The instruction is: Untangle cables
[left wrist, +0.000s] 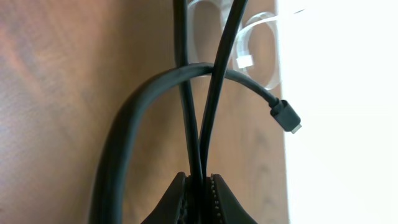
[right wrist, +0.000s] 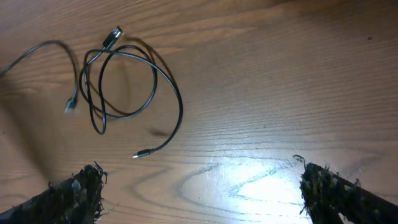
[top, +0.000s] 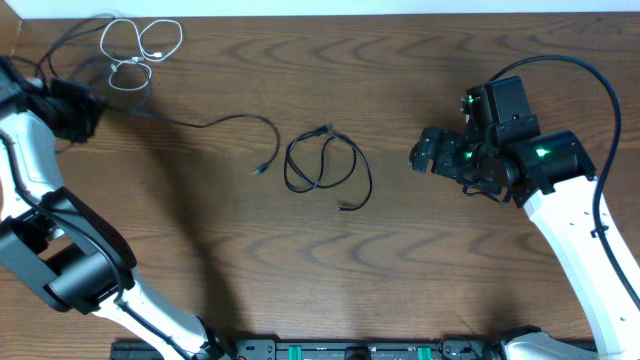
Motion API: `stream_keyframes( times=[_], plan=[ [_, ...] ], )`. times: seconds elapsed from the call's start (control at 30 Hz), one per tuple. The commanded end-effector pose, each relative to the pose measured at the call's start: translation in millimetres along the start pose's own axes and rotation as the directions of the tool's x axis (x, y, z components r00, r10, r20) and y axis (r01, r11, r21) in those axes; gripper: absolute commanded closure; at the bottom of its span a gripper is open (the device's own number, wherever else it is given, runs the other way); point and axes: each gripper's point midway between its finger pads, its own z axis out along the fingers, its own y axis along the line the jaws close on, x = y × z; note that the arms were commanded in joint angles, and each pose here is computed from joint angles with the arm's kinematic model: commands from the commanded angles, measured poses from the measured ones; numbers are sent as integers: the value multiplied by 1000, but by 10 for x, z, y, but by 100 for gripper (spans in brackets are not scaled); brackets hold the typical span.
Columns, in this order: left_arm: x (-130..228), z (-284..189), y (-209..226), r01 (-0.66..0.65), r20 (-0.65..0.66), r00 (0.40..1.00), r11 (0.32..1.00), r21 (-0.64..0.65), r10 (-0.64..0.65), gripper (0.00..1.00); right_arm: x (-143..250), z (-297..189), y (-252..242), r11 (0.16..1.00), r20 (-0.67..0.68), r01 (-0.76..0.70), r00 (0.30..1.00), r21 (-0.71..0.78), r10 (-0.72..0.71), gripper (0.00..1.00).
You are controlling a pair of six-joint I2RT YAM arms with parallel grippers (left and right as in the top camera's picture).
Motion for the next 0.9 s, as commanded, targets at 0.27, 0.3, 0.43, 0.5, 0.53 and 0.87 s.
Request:
stream_keyframes(
  times=[0.27, 0.3, 0.43, 0.5, 0.53, 0.87],
  plan=[
    [-364, -267, 698, 248, 307, 941, 906, -343, -141, 92, -37, -34, 32, 1000, 11, 11, 1000, -13, -11, 1],
    [-393, -330, 810, 275, 349, 927, 879, -388, -136, 93, -38, -34, 33, 1000, 11, 11, 1000, -13, -11, 1],
    [-485, -563, 1116, 367, 473, 874, 788, -493, -111, 92, -46, -31, 37, 1000, 13, 11, 1000, -14, -11, 1],
    [-471, -620, 1210, 434, 502, 850, 758, -488, -163, 92, -51, -26, 40, 1000, 14, 11, 1000, -16, -11, 1],
    [-450, -647, 1261, 479, 517, 831, 737, -477, -205, 92, -53, -26, 42, 1000, 15, 11, 1000, -16, -11, 1],
    [-386, -374, 917, 406, 375, 887, 842, -355, -270, 67, -81, -27, 62, 1000, 27, 13, 1000, -24, -13, 1]
  ],
)
